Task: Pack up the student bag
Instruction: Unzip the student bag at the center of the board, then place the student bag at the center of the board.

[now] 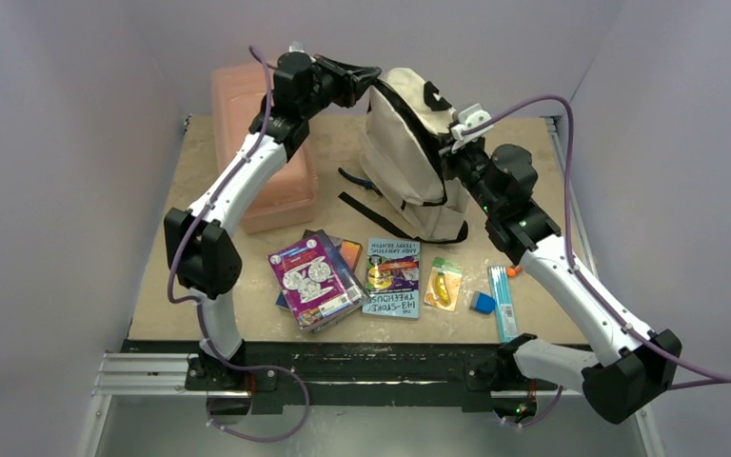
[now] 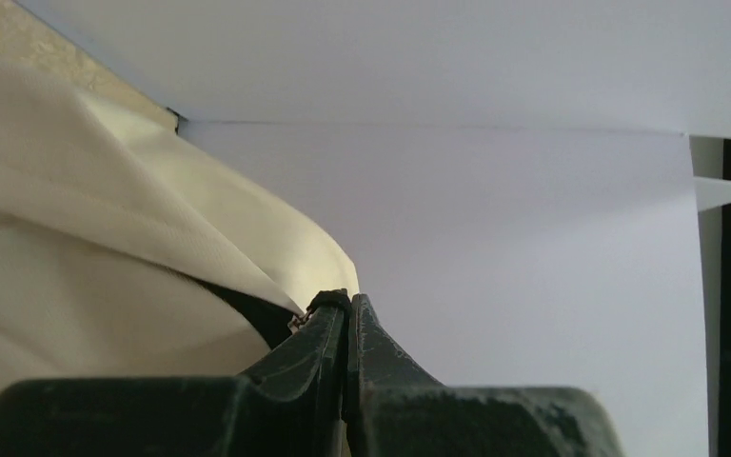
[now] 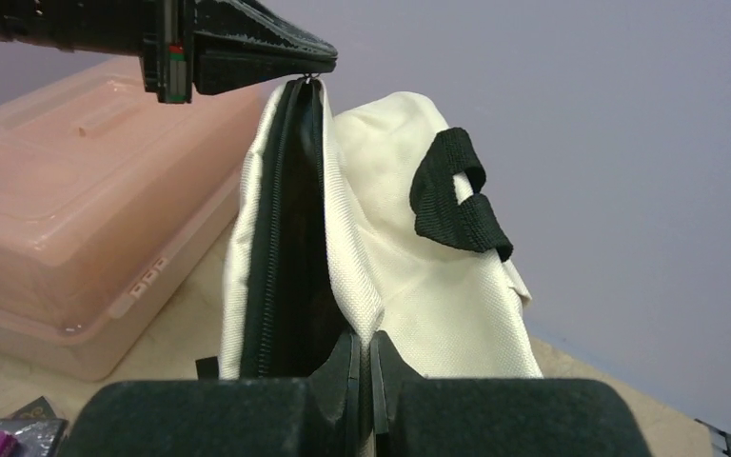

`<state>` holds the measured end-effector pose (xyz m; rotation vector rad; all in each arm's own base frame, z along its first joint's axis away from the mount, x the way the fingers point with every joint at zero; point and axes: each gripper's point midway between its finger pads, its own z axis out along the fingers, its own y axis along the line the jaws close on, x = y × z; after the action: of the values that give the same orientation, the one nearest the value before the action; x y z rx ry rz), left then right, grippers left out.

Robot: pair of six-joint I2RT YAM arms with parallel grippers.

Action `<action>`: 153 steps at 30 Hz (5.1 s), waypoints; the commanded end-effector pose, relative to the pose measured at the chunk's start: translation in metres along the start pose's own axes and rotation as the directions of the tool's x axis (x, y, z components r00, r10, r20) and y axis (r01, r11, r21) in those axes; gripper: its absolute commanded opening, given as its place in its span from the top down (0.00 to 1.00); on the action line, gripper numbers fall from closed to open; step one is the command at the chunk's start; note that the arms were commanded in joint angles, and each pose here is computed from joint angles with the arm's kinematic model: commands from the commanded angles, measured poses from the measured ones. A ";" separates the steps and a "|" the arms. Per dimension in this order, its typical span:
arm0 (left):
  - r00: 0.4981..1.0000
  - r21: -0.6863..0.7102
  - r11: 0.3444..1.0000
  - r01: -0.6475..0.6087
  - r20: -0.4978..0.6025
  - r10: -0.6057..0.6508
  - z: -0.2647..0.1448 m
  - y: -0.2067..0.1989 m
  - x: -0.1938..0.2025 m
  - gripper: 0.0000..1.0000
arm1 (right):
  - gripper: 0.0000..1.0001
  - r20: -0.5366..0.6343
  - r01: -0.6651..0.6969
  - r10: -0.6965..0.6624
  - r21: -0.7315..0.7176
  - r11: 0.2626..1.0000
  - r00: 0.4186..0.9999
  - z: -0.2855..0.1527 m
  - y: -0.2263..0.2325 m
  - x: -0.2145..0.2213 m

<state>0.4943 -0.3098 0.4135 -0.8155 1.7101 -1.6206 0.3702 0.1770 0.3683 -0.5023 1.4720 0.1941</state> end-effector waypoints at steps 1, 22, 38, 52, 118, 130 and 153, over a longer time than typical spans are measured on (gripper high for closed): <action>0.981 0.110 0.992 0.065 0.176 -0.084 0.009 -0.035 -0.069 1.00 | 1.00 0.077 -0.026 0.021 0.058 0.998 0.997 -0.006 -0.012 -0.015; 0.970 -0.276 0.935 0.222 0.157 -0.184 0.025 0.150 -0.092 1.00 | 1.00 0.091 -0.199 0.180 0.302 0.932 0.979 -0.004 -0.068 -0.014; 0.984 0.082 0.990 0.116 -0.147 -0.103 0.025 0.036 -0.048 1.00 | 0.48 -0.071 0.003 0.003 0.079 0.997 0.997 0.028 -0.035 -0.003; 0.965 0.106 0.988 0.116 -0.247 -0.087 0.019 0.025 -0.005 1.00 | 0.46 -0.101 0.083 -0.056 0.287 0.954 0.993 0.064 -0.045 -0.034; 0.660 -0.066 0.667 -0.742 -0.250 0.709 -0.120 0.017 0.086 0.16 | 1.00 0.528 -0.544 0.152 0.761 0.353 0.836 -0.053 -0.204 -0.192; 0.528 -0.071 0.544 -0.836 -0.374 0.763 -0.137 0.060 0.086 0.16 | 1.00 0.666 -0.654 -0.003 0.733 0.187 0.746 0.001 -0.277 -0.193; 0.536 -0.022 0.615 -0.789 -0.514 0.670 -0.130 0.106 0.113 0.16 | 1.00 0.242 -0.310 0.397 0.944 0.114 0.885 -0.097 -0.221 0.104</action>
<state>0.3265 -0.3094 0.2912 0.2709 2.2566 -0.9327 0.4054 -0.0894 0.3853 0.9677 1.3006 -0.6076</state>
